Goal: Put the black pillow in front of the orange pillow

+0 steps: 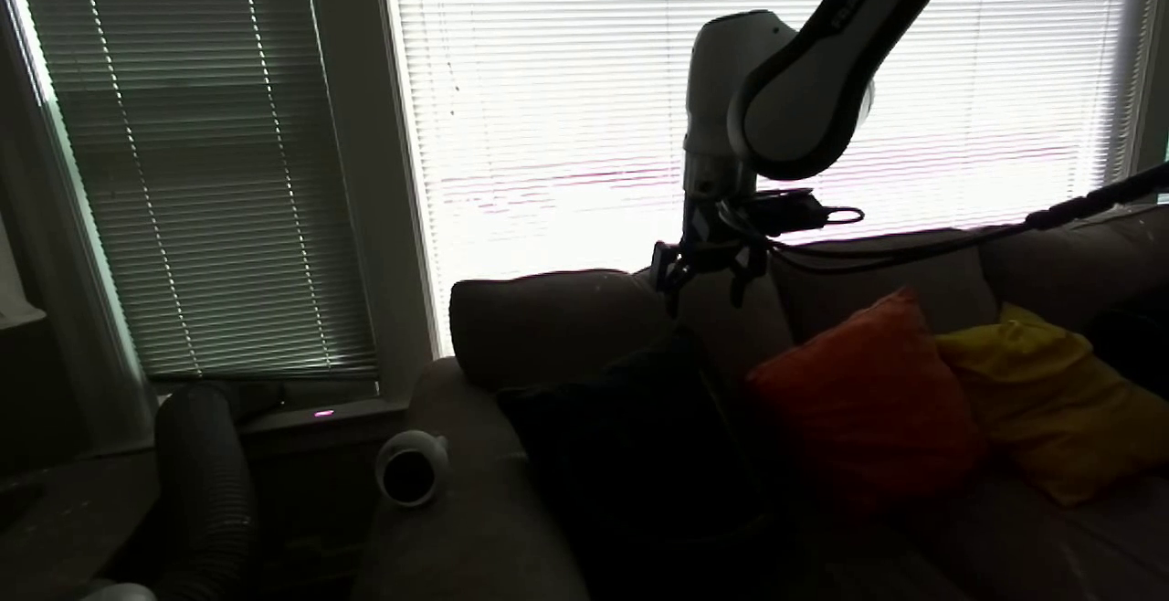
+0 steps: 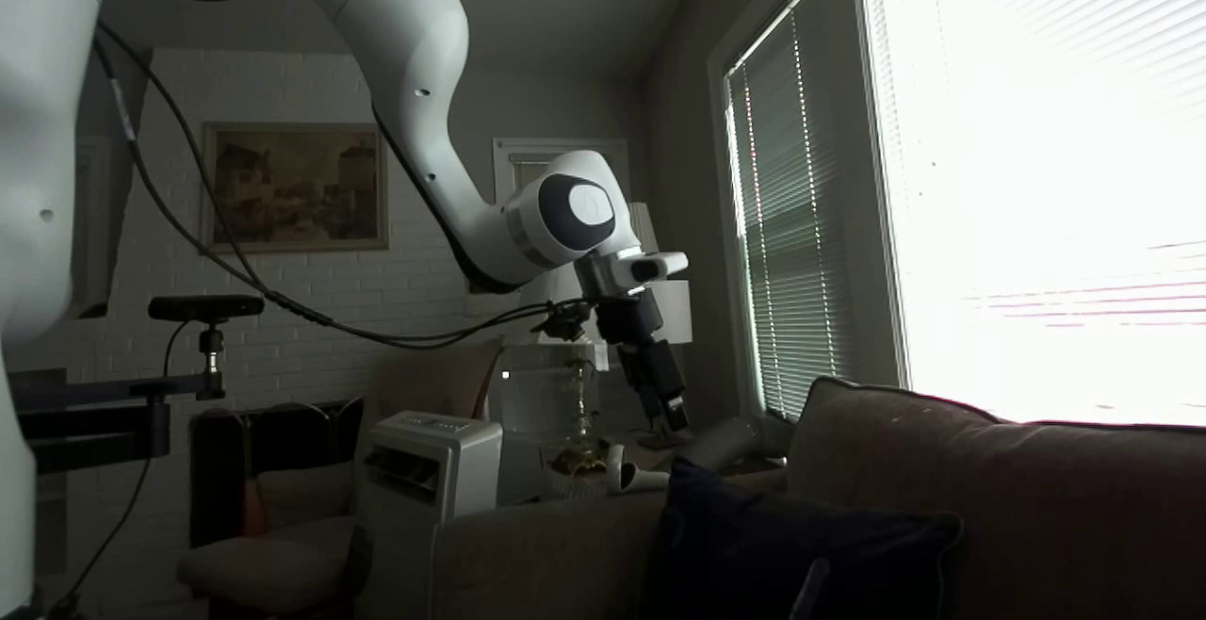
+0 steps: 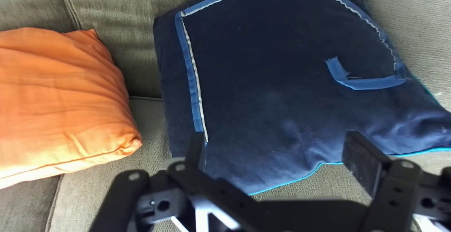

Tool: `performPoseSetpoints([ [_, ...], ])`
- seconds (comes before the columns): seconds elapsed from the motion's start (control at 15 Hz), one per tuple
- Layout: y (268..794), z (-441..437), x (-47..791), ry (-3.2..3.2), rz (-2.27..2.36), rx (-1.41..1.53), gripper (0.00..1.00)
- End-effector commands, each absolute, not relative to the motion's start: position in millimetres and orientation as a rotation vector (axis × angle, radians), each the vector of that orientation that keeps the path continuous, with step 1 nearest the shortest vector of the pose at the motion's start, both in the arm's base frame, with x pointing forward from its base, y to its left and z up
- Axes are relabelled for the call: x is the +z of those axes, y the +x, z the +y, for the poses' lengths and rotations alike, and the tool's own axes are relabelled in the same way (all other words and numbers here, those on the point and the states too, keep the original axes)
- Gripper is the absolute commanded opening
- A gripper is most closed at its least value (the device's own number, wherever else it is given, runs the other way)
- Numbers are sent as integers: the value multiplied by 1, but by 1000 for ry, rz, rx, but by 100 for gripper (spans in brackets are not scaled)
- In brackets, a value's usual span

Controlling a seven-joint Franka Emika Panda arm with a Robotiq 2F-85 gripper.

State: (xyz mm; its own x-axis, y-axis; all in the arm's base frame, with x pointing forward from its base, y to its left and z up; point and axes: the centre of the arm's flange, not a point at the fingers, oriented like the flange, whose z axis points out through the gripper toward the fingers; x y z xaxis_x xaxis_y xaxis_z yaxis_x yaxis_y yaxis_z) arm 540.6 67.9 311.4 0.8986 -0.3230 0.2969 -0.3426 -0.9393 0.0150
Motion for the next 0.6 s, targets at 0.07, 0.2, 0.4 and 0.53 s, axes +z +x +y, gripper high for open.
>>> performPoseSetpoints([
  [0.07,541,68,312,2996,-525,452,100],
  [0.2,554,68,296,3017,-485,516,100],
  [0.4,575,73,289,3070,-444,655,100],
  [0.53,585,79,282,3107,-430,694,100],
])
